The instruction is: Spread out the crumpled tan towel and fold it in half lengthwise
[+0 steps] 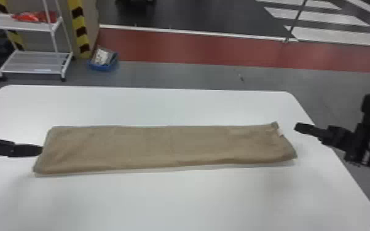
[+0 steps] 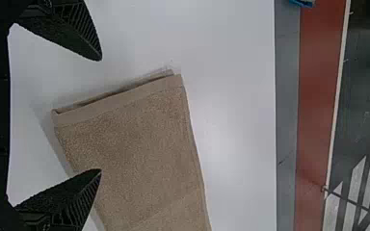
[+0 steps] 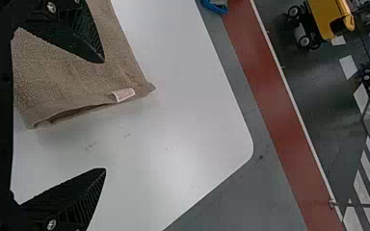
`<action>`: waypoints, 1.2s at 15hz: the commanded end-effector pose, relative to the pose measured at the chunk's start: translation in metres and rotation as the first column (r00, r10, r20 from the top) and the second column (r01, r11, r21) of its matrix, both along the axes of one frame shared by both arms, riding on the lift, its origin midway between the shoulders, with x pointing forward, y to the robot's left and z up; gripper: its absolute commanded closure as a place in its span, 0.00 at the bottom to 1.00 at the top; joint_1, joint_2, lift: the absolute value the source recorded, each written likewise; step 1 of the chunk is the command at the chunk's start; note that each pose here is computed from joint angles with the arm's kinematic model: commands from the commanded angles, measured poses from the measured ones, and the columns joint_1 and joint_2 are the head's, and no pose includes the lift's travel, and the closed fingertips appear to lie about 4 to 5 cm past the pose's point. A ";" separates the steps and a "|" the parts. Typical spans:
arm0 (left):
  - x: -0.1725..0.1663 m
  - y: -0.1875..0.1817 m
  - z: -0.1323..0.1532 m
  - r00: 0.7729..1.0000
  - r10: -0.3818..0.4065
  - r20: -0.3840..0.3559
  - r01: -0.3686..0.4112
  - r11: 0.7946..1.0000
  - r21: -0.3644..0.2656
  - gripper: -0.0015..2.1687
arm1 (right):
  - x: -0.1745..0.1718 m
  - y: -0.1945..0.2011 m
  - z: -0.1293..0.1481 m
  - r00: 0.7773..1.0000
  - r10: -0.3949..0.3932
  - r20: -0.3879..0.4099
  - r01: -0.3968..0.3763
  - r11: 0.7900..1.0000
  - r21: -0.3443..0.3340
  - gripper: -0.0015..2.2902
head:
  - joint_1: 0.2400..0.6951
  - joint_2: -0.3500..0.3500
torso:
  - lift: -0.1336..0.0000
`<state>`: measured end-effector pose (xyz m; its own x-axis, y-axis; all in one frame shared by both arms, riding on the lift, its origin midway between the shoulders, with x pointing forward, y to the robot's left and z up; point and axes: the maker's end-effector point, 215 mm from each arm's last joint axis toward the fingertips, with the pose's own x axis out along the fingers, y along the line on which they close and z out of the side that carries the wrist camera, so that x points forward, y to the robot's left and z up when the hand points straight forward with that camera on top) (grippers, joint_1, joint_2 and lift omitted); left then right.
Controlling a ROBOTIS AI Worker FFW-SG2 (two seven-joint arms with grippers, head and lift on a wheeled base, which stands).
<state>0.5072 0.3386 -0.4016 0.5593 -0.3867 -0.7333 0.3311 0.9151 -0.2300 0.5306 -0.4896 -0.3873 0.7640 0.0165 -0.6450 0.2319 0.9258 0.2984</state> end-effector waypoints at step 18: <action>-0.010 0.003 -0.017 0.994 0.112 -0.005 -0.113 0.990 -0.085 0.01 | 0.005 0.006 -0.001 0.997 0.073 0.008 -0.073 0.995 0.072 0.04 | 1.00 0.28 | 0.08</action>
